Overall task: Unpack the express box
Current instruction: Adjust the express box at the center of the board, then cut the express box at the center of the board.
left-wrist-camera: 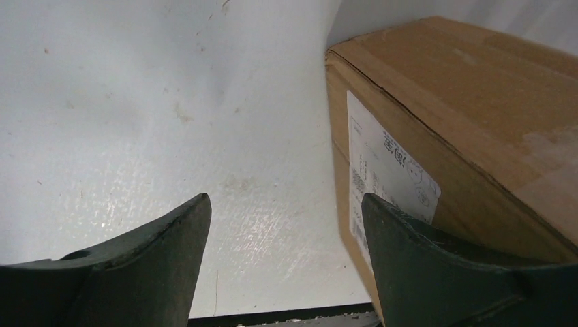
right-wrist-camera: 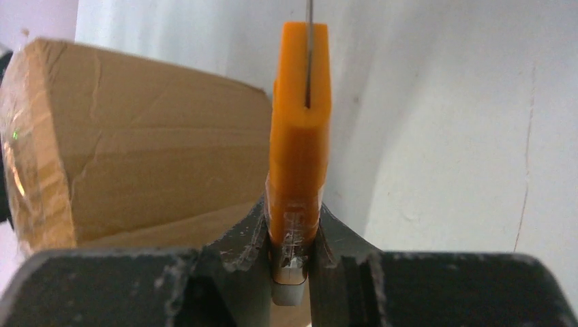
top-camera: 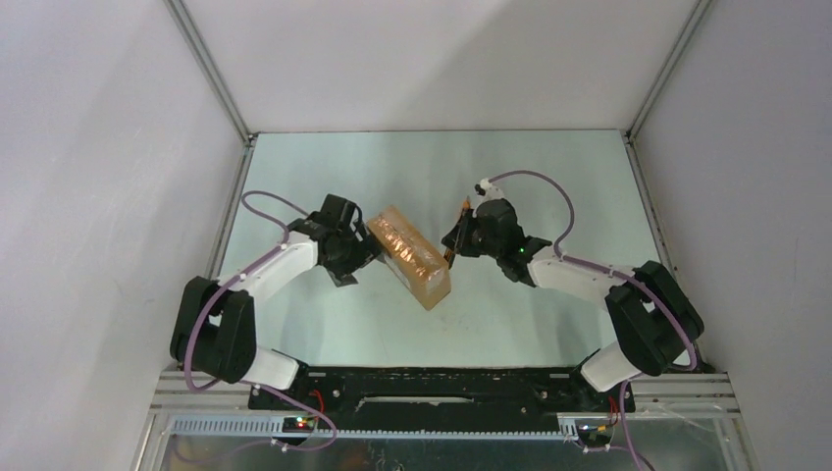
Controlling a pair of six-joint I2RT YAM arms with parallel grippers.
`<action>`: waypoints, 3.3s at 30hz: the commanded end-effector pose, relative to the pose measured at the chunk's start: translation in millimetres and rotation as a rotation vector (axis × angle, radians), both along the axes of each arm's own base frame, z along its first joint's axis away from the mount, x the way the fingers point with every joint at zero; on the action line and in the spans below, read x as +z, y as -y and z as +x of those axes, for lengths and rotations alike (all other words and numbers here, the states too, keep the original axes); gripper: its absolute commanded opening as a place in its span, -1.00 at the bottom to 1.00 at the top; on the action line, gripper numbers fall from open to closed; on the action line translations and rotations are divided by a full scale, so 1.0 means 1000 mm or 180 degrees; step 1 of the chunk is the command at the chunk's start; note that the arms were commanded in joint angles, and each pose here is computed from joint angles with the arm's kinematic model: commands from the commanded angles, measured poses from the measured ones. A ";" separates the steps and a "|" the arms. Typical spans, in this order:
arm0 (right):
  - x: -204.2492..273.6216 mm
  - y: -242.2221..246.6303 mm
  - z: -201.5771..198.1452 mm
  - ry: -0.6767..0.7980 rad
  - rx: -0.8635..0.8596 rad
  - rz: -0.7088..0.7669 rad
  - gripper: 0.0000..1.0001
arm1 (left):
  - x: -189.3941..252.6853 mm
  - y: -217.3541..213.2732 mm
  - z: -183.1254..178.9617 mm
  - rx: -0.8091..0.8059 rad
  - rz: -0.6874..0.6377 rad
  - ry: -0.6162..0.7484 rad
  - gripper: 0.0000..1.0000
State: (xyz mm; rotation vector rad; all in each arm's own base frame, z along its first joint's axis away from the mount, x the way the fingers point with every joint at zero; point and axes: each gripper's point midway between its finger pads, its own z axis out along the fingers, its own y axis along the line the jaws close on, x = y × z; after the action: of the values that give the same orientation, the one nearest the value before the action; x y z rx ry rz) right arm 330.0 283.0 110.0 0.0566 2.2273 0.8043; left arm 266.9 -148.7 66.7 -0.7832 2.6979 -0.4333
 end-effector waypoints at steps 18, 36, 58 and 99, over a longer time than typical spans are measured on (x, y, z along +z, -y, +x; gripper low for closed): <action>0.035 0.068 -0.017 0.0225 -0.0143 -0.0218 -1.00 | 0.083 -0.033 -0.012 0.0009 0.0526 0.0506 0.99; 0.171 0.002 -0.240 0.0796 0.3093 0.1181 -1.00 | 0.319 0.108 -0.071 -0.2377 -0.1362 0.2794 0.98; 0.223 -0.018 -0.258 0.0836 0.3376 0.1613 -1.00 | 0.304 0.183 -0.131 -0.3433 -0.2301 0.2705 0.58; 0.245 -0.011 -0.201 0.0434 0.1390 0.2996 0.12 | 0.327 0.128 -0.065 -0.0872 -0.2769 0.3386 -1.00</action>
State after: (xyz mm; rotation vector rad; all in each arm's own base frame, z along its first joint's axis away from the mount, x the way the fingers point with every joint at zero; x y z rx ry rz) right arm 126.1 295.6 331.0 -0.1059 1.6869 1.9103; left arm 197.3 -286.3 380.6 -0.1237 1.6224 -1.5780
